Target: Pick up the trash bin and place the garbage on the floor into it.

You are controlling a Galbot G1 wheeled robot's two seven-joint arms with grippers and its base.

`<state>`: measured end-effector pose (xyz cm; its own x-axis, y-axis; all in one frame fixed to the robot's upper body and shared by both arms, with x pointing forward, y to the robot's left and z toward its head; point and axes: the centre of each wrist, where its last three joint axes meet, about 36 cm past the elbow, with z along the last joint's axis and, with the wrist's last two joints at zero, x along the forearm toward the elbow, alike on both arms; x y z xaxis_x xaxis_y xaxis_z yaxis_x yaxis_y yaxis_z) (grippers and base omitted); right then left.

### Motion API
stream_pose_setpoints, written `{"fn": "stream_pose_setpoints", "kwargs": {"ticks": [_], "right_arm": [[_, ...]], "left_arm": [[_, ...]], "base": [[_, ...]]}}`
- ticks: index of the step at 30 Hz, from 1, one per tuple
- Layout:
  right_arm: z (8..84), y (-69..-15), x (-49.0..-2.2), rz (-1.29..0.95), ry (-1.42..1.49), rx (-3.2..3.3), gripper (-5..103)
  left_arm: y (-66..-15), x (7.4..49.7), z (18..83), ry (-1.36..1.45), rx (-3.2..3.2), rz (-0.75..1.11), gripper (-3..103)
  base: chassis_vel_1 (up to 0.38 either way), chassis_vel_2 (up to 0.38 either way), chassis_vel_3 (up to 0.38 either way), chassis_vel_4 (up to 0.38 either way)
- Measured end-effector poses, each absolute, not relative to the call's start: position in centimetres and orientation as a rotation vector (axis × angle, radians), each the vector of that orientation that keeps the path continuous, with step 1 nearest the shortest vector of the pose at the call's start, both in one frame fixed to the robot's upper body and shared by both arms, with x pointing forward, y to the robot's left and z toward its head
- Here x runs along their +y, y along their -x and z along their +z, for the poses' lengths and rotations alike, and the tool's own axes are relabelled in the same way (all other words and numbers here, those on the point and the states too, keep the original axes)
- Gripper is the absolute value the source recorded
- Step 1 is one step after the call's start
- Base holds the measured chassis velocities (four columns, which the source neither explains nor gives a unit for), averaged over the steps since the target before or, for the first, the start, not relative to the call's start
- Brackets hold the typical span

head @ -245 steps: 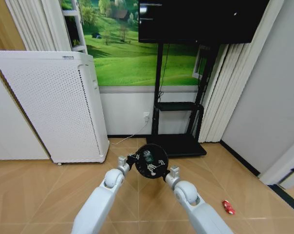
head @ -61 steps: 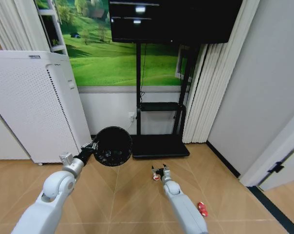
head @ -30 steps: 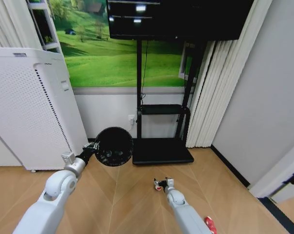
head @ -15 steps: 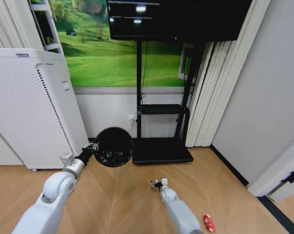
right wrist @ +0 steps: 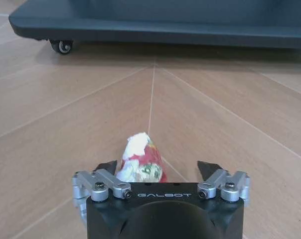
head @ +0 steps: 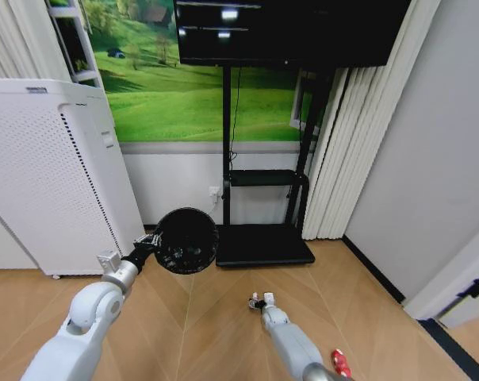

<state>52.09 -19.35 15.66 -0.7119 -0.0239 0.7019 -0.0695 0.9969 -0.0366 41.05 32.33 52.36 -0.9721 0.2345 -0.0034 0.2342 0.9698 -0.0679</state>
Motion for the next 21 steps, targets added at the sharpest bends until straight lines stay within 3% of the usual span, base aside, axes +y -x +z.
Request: {"fn": "stream_pose_setpoints", "kwargs": {"ticks": [1, 7, 12, 14, 21], "right_arm": [[15.7, -52.1, -19.3, 0.077, -0.065, -2.363, 92], [15.3, -51.7, -19.8, 0.105, -0.067, -2.353, 65], [15.2, -51.6, -19.7, 0.106, -0.064, -2.354, 54], [15.4, -51.5, -19.6, 0.106, -0.059, -2.362, 42], [16.4, -49.8, -21.2, 0.106, -0.026, -2.424, 32]], "left_arm": [[-41.1, 32.3, 52.4, 0.370, -3.113, 0.106, 4], [-40.8, 32.5, 52.7, 0.368, -3.118, 0.103, 4], [-40.7, 32.4, 52.9, 0.375, -3.121, 0.104, 4], [-40.6, 32.4, 53.0, 0.375, -3.122, 0.104, 4], [-40.2, 32.4, 52.6, 0.366, -3.113, 0.101, 4]], "base": [[0.000, 0.000, 0.000, 0.000], [0.000, 0.000, 0.000, 0.000], [0.000, 0.000, 0.000, 0.000], [0.000, 0.000, 0.000, 0.000], [0.000, 0.000, 0.000, 0.000]]}}
